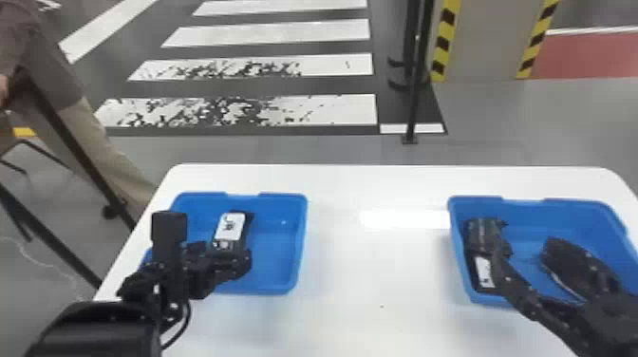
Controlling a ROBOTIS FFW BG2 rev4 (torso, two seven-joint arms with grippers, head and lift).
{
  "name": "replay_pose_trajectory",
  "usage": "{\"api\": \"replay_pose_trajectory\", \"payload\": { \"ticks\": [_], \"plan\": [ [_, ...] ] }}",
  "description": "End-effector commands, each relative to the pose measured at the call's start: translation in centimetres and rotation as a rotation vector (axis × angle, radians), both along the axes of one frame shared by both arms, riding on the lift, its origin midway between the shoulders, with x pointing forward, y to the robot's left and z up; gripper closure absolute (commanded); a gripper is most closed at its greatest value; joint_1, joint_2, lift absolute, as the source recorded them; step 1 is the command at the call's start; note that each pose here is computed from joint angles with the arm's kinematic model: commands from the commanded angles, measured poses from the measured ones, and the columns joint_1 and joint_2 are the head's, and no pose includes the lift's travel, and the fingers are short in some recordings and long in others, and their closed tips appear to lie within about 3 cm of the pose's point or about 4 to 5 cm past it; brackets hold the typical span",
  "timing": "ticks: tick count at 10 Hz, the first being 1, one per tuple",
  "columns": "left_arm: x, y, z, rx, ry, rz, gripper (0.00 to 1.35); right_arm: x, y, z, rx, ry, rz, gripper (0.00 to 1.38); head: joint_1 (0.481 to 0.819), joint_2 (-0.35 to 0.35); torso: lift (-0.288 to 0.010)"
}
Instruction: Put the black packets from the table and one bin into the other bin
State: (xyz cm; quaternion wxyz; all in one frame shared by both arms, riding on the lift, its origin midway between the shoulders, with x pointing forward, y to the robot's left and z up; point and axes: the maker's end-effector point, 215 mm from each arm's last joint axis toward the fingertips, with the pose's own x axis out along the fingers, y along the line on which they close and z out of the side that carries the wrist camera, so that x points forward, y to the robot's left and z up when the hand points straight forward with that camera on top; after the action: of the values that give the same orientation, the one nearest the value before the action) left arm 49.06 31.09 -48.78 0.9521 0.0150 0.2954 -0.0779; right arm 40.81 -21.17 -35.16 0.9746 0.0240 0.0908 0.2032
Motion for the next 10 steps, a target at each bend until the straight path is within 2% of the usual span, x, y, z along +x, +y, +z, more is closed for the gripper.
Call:
{"api": "replay_pose_trajectory", "payload": {
  "ticks": [1, 6, 9, 10],
  "plan": [
    [0.5, 0.3, -0.8, 0.007, 0.016, 0.004, 0.14, 0.0, 0.5, 0.0, 0.004, 0.000, 0.011, 0.26, 0.695, 0.123, -0.110],
    [2.3, 1.6, -2.6, 0.047, 0.041, 0.019, 0.14, 0.0, 1.1, 0.1, 0.027, -0.002, 0.029, 0.26, 0.695, 0.153, -0.110],
    [3.7, 0.4, -2.4, 0.054, 0.006, -0.015, 0.15, 0.1, 1.7, -0.4, 0.038, 0.007, 0.047, 0.26, 0.695, 0.149, -0.110],
    [3.5, 0.5, -2.8, 0.054, 0.028, -0.009, 0.27, 0.1, 1.8, -0.5, 0.041, 0.010, 0.050, 0.26, 0.695, 0.146, -0.110]
  ]
}}
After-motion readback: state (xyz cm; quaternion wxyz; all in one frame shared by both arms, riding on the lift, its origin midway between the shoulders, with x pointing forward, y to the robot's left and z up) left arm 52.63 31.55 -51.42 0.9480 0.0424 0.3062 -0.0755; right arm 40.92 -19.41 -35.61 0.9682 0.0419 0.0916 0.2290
